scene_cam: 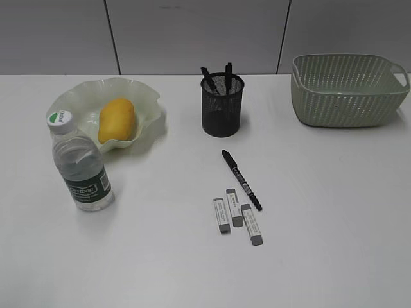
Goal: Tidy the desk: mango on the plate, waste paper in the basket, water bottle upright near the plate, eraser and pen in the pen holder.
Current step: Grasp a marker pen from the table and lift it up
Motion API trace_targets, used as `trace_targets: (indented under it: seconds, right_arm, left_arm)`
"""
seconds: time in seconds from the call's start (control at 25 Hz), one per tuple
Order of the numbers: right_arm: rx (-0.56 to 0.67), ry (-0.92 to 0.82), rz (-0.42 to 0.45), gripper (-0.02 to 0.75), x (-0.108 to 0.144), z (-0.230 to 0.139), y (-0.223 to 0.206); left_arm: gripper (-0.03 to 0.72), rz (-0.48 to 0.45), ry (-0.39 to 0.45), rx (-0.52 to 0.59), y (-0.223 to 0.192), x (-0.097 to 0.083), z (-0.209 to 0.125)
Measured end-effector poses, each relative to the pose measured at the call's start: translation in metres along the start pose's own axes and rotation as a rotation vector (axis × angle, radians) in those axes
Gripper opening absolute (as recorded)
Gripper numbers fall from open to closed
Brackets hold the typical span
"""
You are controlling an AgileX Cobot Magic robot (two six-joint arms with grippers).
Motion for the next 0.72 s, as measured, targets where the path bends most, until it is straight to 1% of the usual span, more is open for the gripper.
trace_targets:
  seconds: [0.08,0.2,0.24,0.36,0.44,0.56,0.72]
  right_arm:
    - [0.0,0.0,0.0,0.456,0.0,0.0,0.0]
    - [0.0,0.0,0.0,0.456,0.0,0.0,0.0]
    - [0.0,0.0,0.0,0.456,0.0,0.0,0.0]
    - [0.001,0.0,0.0,0.456,0.0,0.0,0.0]
    - [0.001,0.0,0.0,0.456,0.0,0.0,0.0]
    - [0.001,0.0,0.0,0.456,0.0,0.0,0.0]
    - [0.001,0.0,0.0,0.456,0.0,0.0,0.0]
  left_arm:
    - [0.309,-0.005,0.004,-0.033,0.006,0.0,-0.002]
    - [0.309,-0.008,0.007,-0.047,0.009,0.001,-0.004]
    - [0.309,-0.007,0.007,-0.039,0.009,0.001,-0.004]
    - [0.306,0.003,0.011,0.039,0.007,0.002,-0.014]
    - [0.287,0.008,0.021,0.079,0.004,0.002,-0.02]
    - [0.243,0.023,0.045,0.074,0.006,0.003,-0.022]
    - [0.23,0.045,0.061,0.044,0.011,0.005,-0.024]
Point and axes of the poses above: a point on each arm's last joint axis where the gripper is mounted, y pointing back along that axis away from the gripper, x along the wrist's bending axis when the last joint is at zero, z = x × y, the point moved 1 cm from there along -y, pointing out along that axis toward the gripper
